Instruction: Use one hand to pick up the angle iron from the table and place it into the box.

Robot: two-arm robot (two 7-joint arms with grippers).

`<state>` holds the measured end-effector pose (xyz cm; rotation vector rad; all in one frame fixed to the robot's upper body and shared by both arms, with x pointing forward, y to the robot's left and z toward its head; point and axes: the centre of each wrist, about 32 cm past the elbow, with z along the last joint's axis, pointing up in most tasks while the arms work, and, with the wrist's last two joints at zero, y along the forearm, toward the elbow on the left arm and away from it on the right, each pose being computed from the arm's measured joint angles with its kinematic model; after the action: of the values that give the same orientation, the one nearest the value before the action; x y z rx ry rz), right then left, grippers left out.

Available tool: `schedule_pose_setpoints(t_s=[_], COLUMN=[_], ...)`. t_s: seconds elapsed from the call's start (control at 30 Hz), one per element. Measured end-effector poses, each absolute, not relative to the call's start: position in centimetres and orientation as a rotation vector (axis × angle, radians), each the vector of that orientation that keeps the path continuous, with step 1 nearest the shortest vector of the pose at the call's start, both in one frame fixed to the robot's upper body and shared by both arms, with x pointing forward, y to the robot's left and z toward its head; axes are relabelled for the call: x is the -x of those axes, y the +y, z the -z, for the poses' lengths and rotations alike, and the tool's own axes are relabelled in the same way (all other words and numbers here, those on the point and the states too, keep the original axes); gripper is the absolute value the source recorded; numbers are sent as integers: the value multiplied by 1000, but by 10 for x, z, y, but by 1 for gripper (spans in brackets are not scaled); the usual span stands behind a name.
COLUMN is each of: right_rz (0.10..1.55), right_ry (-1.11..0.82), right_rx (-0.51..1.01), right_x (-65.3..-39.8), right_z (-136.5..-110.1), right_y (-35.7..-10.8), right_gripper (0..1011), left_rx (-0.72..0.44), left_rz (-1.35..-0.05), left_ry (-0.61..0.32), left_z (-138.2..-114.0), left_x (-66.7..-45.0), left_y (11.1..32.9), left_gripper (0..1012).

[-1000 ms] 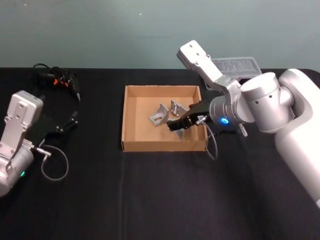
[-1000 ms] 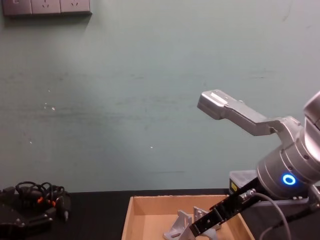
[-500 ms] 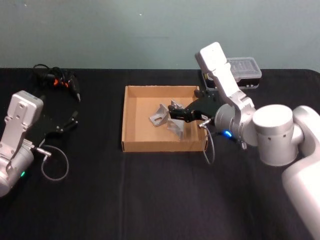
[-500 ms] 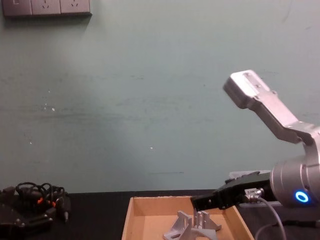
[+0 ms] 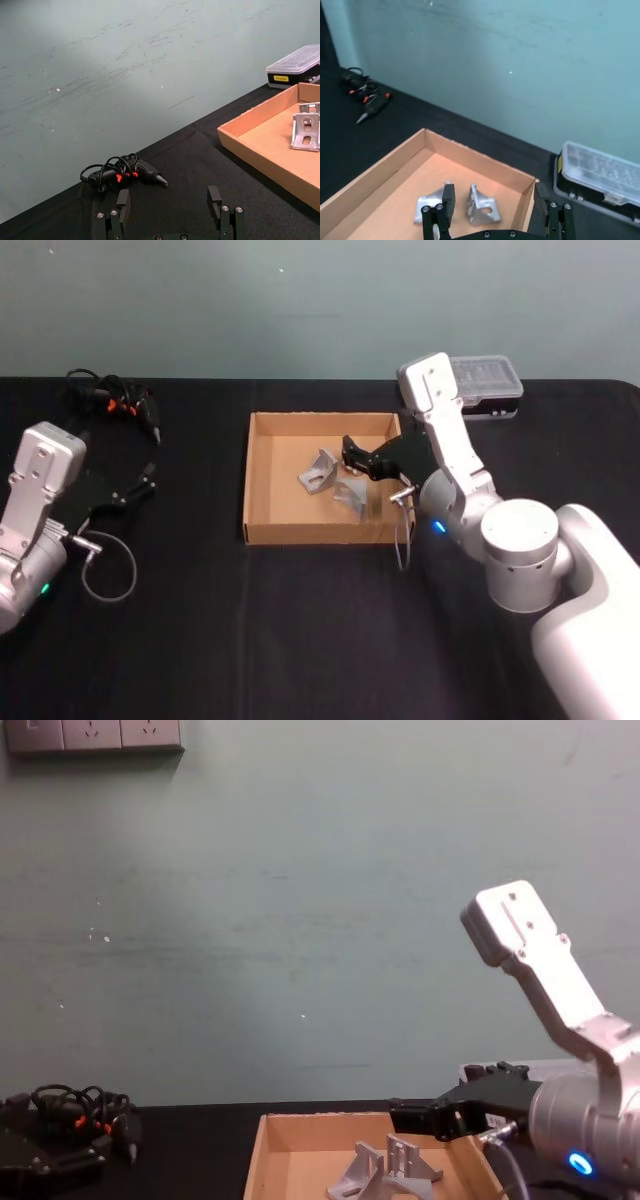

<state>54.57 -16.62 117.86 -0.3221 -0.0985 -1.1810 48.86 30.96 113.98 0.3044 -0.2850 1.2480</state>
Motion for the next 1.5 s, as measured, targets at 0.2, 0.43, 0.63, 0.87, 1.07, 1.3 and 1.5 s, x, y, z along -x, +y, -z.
schedule_pose_setpoints(t_s=[0.2, 0.43, 0.63, 0.87, 1.07, 1.3, 1.5], right_rz=[1226, 1268, 1266, 1264, 1264, 1263, 1263], right_ry=[-169, -210, -212, -214, -215, -216, -216], right_rx=[274, 231, 232, 233, 234, 234, 233], right_x=[-546, -547, -547, -547, -547, -547, -547], right_z=[-1165, -1159, -1159, -1158, -1158, -1158, -1158], right_y=[-160, -155, -155, -155, -155, -155, -155], right_gripper=[1004, 1004, 1004, 1004, 1004, 1004, 1004], left_rx=[-304, -304, -304, -304, -304, -304, -304], left_rz=[-1248, -1248, -1248, -1248, -1248, -1248, -1248], left_ry=[-285, -285, -285, -285, -285, -285, -285], left_z=[-1140, -1140, -1140, -1140, -1140, -1140, -1140], left_x=[-489, -489, -489, -489, -489, -489, -489], left_y=[310, 310, 310, 310, 310, 310, 310], left_gripper=[1011, 1011, 1011, 1011, 1011, 1011, 1011])
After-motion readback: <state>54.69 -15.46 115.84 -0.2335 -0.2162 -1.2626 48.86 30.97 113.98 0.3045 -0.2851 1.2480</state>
